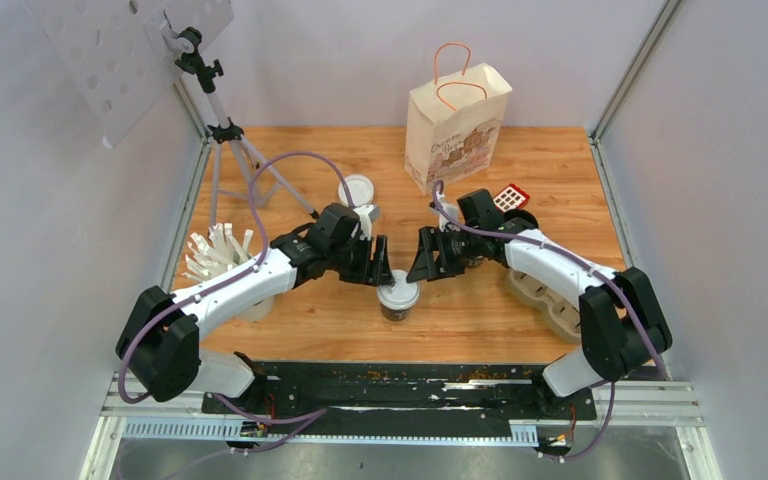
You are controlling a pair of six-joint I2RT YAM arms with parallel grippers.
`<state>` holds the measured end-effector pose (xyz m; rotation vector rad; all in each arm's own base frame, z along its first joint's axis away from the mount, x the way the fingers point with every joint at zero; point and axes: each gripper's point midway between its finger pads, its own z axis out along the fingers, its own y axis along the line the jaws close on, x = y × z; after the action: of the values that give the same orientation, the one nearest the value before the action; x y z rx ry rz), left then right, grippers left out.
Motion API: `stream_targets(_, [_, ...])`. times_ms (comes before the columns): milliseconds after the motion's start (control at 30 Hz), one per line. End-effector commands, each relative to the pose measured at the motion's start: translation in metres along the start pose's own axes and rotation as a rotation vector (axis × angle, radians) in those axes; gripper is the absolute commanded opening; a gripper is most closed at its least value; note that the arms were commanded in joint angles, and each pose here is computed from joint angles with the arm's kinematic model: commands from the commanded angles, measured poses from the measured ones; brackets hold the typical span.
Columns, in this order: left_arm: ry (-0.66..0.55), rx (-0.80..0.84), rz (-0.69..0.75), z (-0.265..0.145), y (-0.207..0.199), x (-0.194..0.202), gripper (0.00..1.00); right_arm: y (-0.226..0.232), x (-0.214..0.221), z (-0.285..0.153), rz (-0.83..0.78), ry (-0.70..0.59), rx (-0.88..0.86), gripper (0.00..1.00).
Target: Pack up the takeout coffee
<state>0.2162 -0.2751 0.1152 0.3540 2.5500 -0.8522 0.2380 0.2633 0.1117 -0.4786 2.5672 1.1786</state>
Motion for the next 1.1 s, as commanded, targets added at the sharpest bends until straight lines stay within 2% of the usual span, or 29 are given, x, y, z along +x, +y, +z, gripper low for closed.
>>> stream_targets(0, [-0.080, 0.027, 0.070, -0.020, -0.018, -0.031, 0.71, 0.021, -0.013, -0.024, -0.001, -0.060, 0.008, 0.69])
stream_targets(167, [-0.071, 0.021, 0.090, -0.019, -0.015, -0.031, 0.71, 0.022, 0.001, -0.030, 0.043, -0.072, 0.008, 0.74])
stream_targets(533, [-0.062, -0.009, 0.105, -0.012, -0.001, -0.021, 0.65, 0.021, -0.004, -0.041, 0.012, -0.126, 0.056, 0.65])
stream_targets(767, [-0.049, -0.006, 0.116, -0.007, 0.006, -0.019, 0.48, 0.023, -0.012, -0.044, -0.030, -0.148, 0.066, 0.63])
stream_targets(967, [-0.048, 0.002, 0.109, -0.003, 0.010, -0.017, 0.40, 0.021, -0.011, -0.039, -0.083, -0.161, 0.098, 0.63])
stream_targets(1067, [-0.040, -0.008, 0.104, -0.001, 0.015, -0.014, 0.39, 0.026, -0.015, -0.036, -0.126, -0.174, 0.118, 0.65])
